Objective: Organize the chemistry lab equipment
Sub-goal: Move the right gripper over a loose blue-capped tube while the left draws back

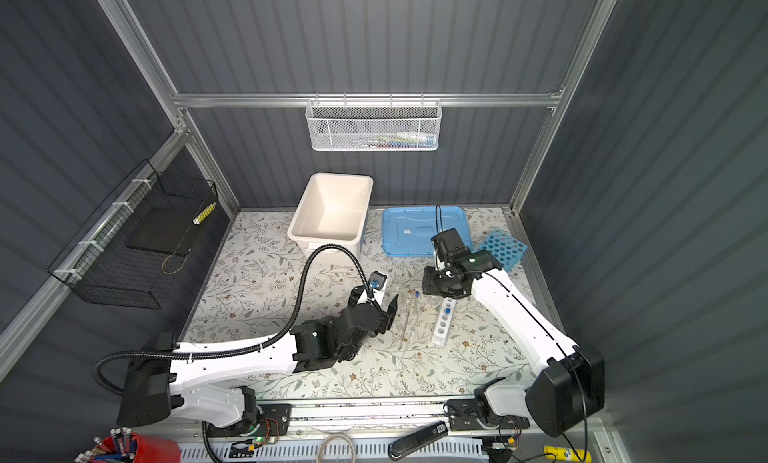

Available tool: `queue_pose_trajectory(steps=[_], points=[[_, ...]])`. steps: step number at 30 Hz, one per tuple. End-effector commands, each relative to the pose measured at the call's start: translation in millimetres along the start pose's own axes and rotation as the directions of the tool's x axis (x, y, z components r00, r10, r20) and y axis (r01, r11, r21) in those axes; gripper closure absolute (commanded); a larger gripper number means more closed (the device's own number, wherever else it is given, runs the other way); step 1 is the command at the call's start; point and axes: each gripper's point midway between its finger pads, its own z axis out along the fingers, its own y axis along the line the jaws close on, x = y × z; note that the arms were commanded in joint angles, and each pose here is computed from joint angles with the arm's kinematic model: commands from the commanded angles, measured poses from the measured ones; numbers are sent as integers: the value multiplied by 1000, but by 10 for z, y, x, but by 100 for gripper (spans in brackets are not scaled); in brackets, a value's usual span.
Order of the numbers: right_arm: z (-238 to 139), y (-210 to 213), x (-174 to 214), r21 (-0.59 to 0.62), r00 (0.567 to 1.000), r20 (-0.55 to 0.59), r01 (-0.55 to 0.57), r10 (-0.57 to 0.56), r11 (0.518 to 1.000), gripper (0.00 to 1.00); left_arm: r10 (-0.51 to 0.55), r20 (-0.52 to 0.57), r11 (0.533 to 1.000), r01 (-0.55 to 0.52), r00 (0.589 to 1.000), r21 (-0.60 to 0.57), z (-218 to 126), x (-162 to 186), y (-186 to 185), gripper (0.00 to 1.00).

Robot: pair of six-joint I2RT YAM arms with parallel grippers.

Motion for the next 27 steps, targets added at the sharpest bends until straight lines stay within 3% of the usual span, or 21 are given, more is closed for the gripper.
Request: queue_pose_trajectory(steps=[1,16,27], points=[[88,117,-11,35,1000,-14,5,-5,999,55,-37,-20,997,36,999,-75,-120,83,263,28],[697,162,190,100,991,-135,3,11,995,64,-77,-10,989,75,997,-125,-306,162,608,27],[950,60,258,155,986,-165,6,20,988,68,-95,-40,989,90,995,-119,-291,255,591,28]])
